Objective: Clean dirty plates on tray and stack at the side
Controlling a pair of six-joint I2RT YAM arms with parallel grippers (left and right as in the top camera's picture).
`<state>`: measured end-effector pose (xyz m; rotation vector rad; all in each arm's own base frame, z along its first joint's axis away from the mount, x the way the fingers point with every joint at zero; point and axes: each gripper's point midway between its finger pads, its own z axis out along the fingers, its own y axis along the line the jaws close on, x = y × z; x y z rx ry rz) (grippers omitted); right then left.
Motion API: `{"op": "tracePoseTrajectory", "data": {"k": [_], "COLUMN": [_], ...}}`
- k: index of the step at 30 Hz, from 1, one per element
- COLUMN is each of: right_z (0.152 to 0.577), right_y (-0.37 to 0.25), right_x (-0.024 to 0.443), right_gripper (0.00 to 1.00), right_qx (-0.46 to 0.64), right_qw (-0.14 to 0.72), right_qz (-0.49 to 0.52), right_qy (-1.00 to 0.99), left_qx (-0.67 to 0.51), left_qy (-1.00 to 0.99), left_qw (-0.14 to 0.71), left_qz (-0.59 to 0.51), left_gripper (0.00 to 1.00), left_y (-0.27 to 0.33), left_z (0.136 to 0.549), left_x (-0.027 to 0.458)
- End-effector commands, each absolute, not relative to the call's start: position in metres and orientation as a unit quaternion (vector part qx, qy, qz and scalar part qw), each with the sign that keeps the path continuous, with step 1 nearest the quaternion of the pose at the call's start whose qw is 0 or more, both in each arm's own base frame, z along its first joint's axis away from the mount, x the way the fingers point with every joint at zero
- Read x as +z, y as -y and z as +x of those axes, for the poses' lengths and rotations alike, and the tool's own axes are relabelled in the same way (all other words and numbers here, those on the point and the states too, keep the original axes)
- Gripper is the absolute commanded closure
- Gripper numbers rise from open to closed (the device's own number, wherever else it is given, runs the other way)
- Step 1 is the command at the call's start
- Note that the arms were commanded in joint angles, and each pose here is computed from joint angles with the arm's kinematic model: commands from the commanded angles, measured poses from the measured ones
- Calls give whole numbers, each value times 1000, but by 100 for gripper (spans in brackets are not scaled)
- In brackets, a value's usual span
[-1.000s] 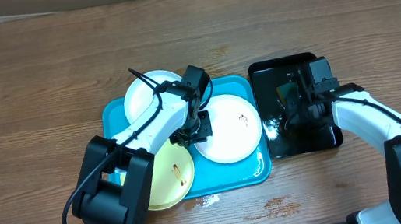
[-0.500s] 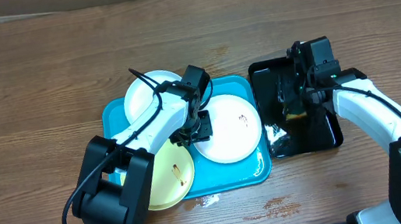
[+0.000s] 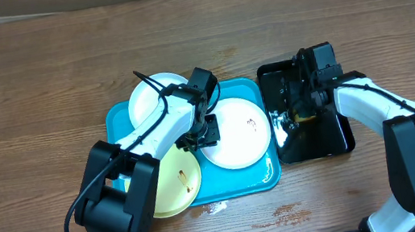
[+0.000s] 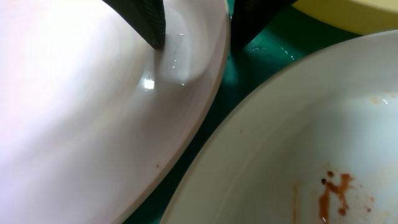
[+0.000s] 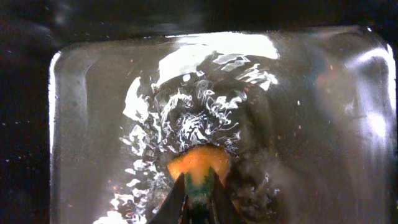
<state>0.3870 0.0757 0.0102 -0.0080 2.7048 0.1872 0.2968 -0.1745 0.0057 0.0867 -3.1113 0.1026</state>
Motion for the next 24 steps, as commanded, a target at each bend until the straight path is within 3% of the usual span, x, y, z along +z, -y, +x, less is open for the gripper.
{"op": "tracePoseTrajectory", "data": {"k": [1,2,3,4,5,12,16,18,24], "right_z": [392,393,393,394,395,375,358,350,340], "right_y": [-80,-80,-80,-80,-81,-77,-74,-73,-73], "right_x": [16,18,21,27,34,53,37,29,23], "right_gripper": [85,62,46,37,34,33,34,34,34], "right_qx": [71,71,71,71,72,64,59,57,60], "right_qw": [224,223,222,222,221,175,145,134,117], "right_qz": [-7,-7,-6,-6,-6,-3,-2,-2,-2], "right_qy": [-972,-972,-973,-973,-973,-983,-988,-989,-991], "left_qx": [30,30,30,29,29,28,27,24,28], "left_qy": [999,999,999,999,999,999,999,999,999], "left_qw": [23,23,24,24,25,26,25,24,26], "left_qz": [31,31,31,31,31,31,31,31,31], "left_gripper": [64,63,60,57,53,51,59,70,75], "left_y": [174,174,174,174,173,173,173,172,173], "left_z": [291,291,291,291,291,290,290,291,290], "left_x": [1,1,1,1,1,1,0,0,1]}}
